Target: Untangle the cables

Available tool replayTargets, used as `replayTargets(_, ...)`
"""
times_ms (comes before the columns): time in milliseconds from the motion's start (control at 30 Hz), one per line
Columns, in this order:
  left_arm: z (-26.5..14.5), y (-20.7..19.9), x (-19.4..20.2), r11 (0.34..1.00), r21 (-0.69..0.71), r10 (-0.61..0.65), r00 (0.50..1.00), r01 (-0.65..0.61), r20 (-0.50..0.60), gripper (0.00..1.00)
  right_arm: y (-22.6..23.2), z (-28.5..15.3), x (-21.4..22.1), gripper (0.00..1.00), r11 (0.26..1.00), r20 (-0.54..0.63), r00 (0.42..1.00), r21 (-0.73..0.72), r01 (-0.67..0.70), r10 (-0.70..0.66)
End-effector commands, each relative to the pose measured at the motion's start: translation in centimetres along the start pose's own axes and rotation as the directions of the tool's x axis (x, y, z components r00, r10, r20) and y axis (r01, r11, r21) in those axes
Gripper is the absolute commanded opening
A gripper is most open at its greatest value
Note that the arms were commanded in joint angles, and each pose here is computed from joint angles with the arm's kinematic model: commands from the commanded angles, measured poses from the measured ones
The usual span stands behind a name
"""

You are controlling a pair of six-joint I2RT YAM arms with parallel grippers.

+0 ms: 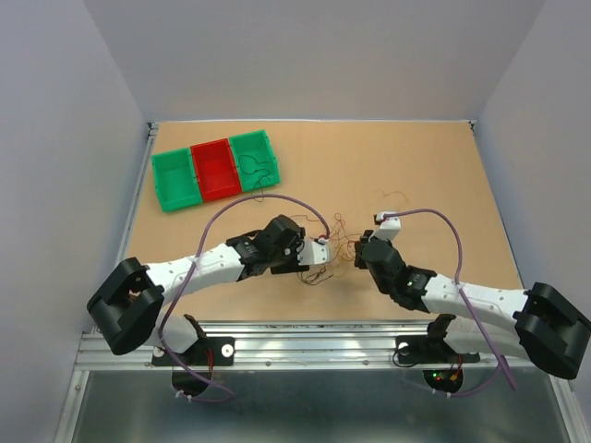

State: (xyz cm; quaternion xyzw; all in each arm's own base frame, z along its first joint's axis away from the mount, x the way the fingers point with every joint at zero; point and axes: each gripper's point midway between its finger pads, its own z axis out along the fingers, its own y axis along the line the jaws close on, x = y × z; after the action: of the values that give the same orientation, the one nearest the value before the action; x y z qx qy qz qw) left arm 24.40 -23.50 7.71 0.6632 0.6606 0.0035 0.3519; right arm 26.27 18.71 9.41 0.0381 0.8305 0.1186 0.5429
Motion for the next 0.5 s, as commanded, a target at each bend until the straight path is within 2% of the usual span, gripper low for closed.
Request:
replayTargets(0,0.9,0.5,-1.4,0.999,0.009,0.050,0.998,-0.050,0.029,0.46,1.0,-0.3,-2.7,0.00,0.999,0.062,0.997,-0.024,-0.046,0.048)
replayTargets(67,1.4,-0.3,-1.4,0.997,0.052,0.053,0.998,-0.055,0.027,0.26,0.9,-0.4,-2.8,0.00,0.999,0.066,0.997,-0.023,-0.049,0.051)
replayTargets(100,1.3,-0.4,-1.4,0.997,0.058,0.055,0.998,-0.056,0.027,0.07,0.8,-0.5,-2.8,0.01,0.999,0.066,0.997,-0.023,-0.048,0.049)
replayTargets(133,0.9,-0.4,-1.4,0.996,0.065,0.058,0.998,-0.059,0.024,0.00,0.5,-0.5,-2.8,0.00,0.999,0.072,0.996,-0.009,-0.047,0.048)
replayTargets(233,-0.8,0.0,-2.3,0.996,0.051,0.063,0.995,-0.067,0.076,0.00,0.0,-0.5,-2.3,0.00,0.999,0.069,0.996,0.002,-0.050,0.050)
replayTargets(333,-5.0,2.2,-5.0,0.999,-0.019,0.041,0.978,-0.038,0.203,0.00,-0.4,-0.6,-1.2,0.00,0.998,0.049,0.997,0.001,-0.061,0.061)
replayTargets(367,-7.3,3.2,-6.4,0.999,-0.047,0.032,0.960,-0.020,0.279,0.00,-0.6,-0.7,-0.8,0.01,0.998,0.040,0.997,-0.002,-0.061,0.061)
replayTargets(467,-12.6,5.9,-9.0,0.993,-0.109,0.004,0.911,0.045,0.412,0.00,-0.2,-0.8,-0.2,0.01,0.997,0.024,0.997,-0.036,-0.067,0.068)
